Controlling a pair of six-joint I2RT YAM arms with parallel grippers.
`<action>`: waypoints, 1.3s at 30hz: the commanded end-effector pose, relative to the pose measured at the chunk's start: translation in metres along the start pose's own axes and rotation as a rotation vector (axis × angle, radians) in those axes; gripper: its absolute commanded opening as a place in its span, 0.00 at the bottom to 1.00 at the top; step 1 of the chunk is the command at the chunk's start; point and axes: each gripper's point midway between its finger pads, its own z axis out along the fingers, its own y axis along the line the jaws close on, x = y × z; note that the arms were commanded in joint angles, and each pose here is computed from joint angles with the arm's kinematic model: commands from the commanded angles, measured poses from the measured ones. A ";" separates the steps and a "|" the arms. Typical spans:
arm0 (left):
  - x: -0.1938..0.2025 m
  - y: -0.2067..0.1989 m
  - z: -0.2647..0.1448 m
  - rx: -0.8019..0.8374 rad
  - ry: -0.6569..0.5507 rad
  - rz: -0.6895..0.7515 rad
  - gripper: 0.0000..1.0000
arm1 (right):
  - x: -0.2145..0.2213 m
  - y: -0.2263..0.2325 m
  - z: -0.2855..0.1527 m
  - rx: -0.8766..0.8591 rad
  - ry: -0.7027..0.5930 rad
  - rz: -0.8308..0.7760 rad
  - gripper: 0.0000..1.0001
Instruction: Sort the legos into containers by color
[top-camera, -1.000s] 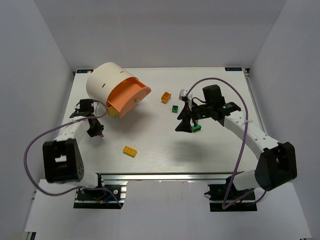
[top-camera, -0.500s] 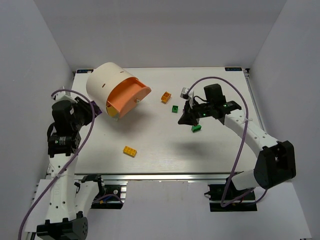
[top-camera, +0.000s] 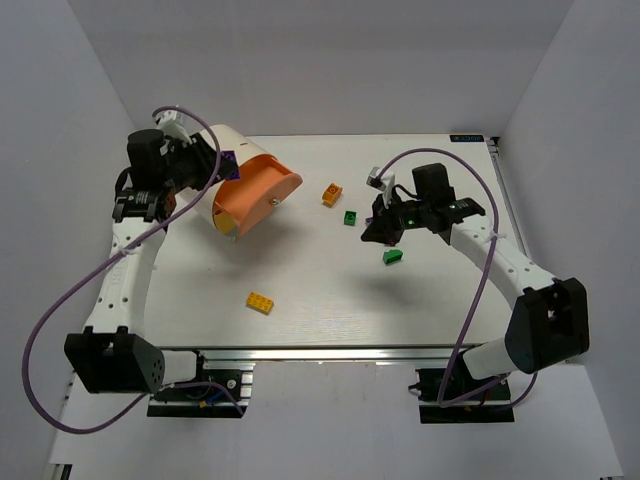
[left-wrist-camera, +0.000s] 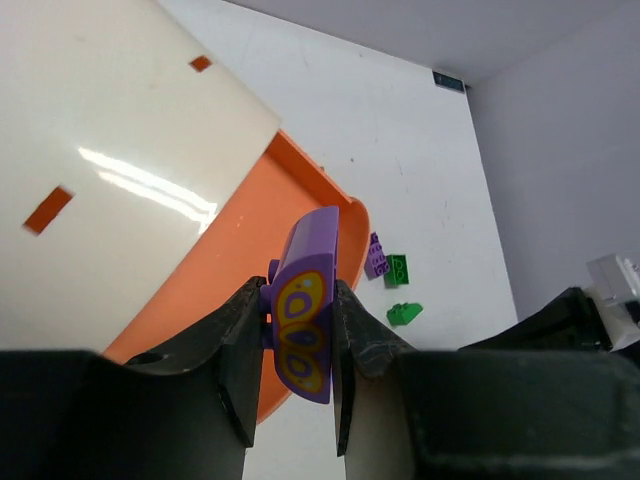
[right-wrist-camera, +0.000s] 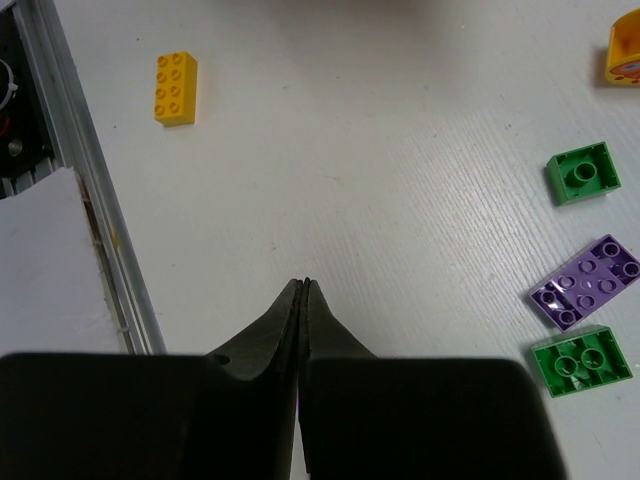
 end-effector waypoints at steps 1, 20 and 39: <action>-0.013 -0.029 0.005 0.085 0.000 0.121 0.07 | -0.013 0.001 -0.012 0.032 -0.042 -0.030 0.00; 0.008 -0.013 0.038 -0.146 0.145 0.279 0.69 | -0.015 -0.018 -0.019 0.073 -0.031 -0.023 0.50; -0.014 -0.088 -0.061 0.036 -0.051 0.095 0.62 | 0.016 -0.165 0.017 0.529 0.239 0.174 0.67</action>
